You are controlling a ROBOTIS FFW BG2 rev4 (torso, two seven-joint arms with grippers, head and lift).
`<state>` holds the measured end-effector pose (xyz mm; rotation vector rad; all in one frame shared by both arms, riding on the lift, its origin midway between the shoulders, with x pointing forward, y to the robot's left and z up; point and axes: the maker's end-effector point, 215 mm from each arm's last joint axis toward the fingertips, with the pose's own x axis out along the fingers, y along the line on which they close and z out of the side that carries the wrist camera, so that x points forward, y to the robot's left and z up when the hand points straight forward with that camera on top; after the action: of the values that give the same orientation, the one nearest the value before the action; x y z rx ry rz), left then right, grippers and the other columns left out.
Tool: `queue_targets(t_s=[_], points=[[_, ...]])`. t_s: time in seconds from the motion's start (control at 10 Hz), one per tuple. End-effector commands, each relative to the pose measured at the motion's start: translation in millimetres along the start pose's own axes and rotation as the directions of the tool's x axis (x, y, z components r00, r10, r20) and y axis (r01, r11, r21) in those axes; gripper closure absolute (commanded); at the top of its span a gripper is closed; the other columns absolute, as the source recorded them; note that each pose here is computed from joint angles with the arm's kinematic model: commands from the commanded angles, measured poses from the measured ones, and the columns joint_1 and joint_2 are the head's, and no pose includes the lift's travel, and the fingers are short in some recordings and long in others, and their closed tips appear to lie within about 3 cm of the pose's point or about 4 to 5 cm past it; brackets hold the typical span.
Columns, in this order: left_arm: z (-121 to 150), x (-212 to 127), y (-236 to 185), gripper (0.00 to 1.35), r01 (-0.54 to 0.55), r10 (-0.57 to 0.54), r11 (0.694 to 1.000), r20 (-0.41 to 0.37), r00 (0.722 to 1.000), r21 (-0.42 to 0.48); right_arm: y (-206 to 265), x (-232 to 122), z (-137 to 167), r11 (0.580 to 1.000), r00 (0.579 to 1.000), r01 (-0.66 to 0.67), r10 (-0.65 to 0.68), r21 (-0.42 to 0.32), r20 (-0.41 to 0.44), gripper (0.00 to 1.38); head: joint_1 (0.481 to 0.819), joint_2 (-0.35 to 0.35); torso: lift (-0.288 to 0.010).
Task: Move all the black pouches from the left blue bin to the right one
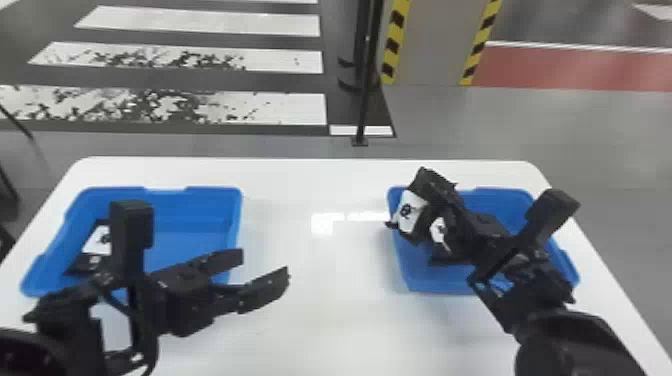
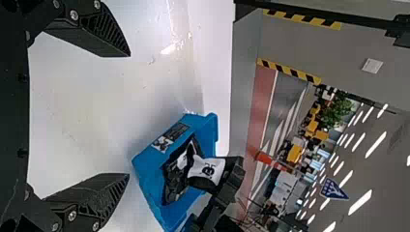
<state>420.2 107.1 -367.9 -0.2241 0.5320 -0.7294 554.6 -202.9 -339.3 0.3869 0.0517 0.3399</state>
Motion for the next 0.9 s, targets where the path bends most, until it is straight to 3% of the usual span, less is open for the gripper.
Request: queue_targets(t_s=[0.0,0.1,0.2,0.3,0.4,0.6,0.8], points=[[1,-11,14,0.17,-0.034,0.034,0.999,0.01,0.999,-0.008,-52,-3,4,0.992,0.995,0.095,-0.097,-0.081,-0.018,1.27,0.695,-0.103,-0.14],[3,-18,23,0.17,-0.056,0.056,0.998,0.019,0.998,-0.011,-85,-6,1,0.978,0.986,0.155,-0.162,-0.141,-0.039,1.25,0.695,-0.123,-0.14],[6,-24,34,0.16,-0.082,0.082,0.997,0.026,0.996,-0.008,-113,-15,1,0.955,0.972,0.216,-0.23,-0.202,-0.052,0.91,0.695,-0.146,-0.14],[10,-31,45,0.17,-0.108,0.108,0.994,0.034,0.994,-0.007,-126,-21,-2,0.941,0.963,0.244,-0.263,-0.234,-0.054,0.45,0.695,-0.166,-0.14],[14,-38,56,0.16,-0.136,0.136,0.991,0.041,0.99,-0.001,-127,-30,-3,0.935,0.961,0.254,-0.273,-0.248,-0.044,0.15,0.695,-0.172,-0.14],[23,-58,87,0.16,-0.218,0.218,0.976,0.047,0.975,0.01,-108,-54,3,0.924,0.961,0.263,-0.275,-0.279,-0.005,0.12,0.695,-0.157,-0.14],[28,-87,134,0.16,-0.343,0.343,0.939,0.013,0.939,0.035,-81,-89,1,0.911,0.957,0.28,-0.289,-0.304,0.016,0.11,0.695,-0.114,-0.14]])
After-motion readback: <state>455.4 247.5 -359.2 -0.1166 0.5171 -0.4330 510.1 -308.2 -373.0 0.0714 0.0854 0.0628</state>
